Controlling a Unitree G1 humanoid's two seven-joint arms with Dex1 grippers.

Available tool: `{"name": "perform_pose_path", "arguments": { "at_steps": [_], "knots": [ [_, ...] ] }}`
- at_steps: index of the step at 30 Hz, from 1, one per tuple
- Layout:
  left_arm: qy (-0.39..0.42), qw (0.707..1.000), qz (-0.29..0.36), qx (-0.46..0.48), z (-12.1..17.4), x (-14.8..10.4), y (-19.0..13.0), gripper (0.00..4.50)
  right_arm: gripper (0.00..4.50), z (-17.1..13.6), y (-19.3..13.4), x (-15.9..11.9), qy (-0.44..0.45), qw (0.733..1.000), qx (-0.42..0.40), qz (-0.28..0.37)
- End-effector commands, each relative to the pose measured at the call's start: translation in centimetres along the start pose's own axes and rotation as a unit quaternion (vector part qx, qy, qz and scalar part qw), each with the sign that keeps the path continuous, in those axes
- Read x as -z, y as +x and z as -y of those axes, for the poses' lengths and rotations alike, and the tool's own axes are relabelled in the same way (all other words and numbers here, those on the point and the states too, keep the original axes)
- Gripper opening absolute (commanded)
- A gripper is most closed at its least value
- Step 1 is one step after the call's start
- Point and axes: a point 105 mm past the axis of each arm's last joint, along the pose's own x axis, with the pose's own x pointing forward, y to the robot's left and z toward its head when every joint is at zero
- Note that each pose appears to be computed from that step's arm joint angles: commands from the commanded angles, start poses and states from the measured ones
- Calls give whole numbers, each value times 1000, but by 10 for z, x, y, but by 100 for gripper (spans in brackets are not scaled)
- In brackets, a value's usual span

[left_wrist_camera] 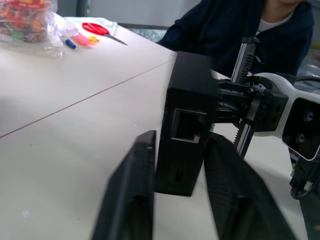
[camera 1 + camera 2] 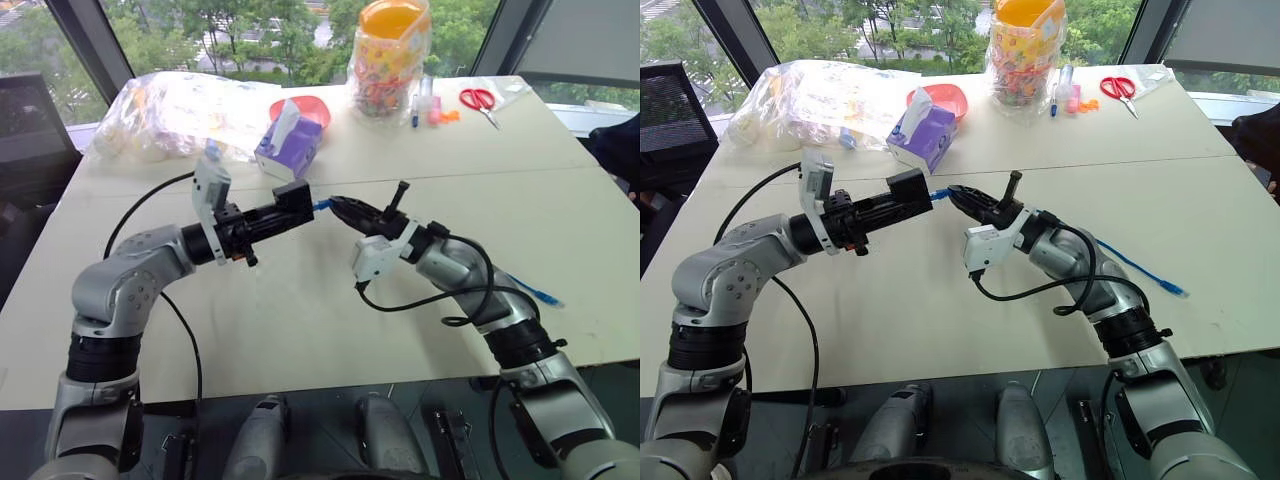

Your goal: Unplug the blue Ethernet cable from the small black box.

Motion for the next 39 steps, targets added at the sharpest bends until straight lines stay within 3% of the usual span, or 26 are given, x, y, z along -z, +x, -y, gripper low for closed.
{"name": "perform_pose_path", "arguments": {
  "at_steps": [1,7,11,16,21,27,30,34,38,39],
  "knots": [
    [18,1000,13,5,3,-7,0,48,0,11,3,-13,-3,999,18,28],
    [23,1000,0,-4,-1,-5,1,48,0,8,4,-15,28,999,-1,37],
    [38,999,-10,-5,-2,-1,-2,48,142,12,5,-14,109,993,-15,38],
    [32,999,-22,37,8,0,-12,48,395,8,-6,-17,216,967,-118,62],
    [28,997,-32,63,13,-3,-21,48,395,20,-12,-19,367,909,-181,75],
    [25,996,-26,85,21,-15,-23,48,395,30,-7,-19,572,777,-252,74],
    [28,995,-30,90,23,-15,-23,48,395,28,-4,-18,614,736,-275,71],
    [29,995,-30,90,25,-16,-23,48,395,27,-5,-23,645,695,-308,79],
    [30,995,-30,88,27,-16,-24,48,395,29,-4,-26,652,682,-319,86],
    [30,995,-30,87,27,-17,-24,48,372,29,-3,-26,654,681,-318,86]
  ]
}}
